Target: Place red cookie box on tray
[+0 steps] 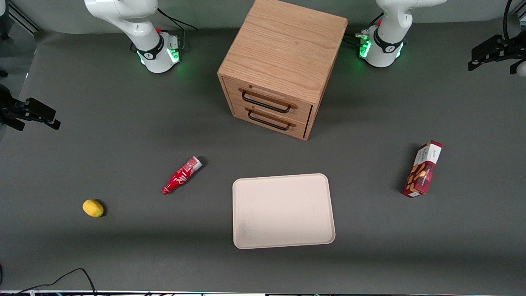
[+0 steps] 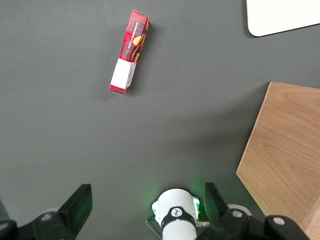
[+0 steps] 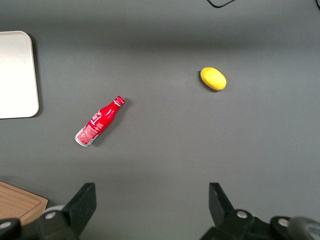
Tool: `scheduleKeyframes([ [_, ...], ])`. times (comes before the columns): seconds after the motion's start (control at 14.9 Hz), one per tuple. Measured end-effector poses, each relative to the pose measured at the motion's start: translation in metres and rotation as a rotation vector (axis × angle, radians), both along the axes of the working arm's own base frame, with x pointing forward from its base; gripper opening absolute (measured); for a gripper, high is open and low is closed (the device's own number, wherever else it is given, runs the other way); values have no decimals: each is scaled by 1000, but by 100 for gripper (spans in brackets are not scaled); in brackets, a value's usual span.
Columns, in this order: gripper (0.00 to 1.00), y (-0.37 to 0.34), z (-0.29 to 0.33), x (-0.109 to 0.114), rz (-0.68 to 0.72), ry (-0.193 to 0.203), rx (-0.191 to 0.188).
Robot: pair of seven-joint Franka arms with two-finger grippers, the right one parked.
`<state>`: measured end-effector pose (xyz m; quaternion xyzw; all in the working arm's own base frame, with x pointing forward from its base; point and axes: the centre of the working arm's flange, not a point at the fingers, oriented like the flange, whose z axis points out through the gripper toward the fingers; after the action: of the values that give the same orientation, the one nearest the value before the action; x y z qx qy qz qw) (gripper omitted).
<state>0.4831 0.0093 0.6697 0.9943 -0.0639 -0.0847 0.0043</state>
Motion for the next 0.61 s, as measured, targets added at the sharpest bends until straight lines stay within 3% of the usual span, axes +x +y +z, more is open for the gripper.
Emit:
scheduleKeyframes([
  [0.61, 100, 0, -1, 1, 0, 4, 0],
])
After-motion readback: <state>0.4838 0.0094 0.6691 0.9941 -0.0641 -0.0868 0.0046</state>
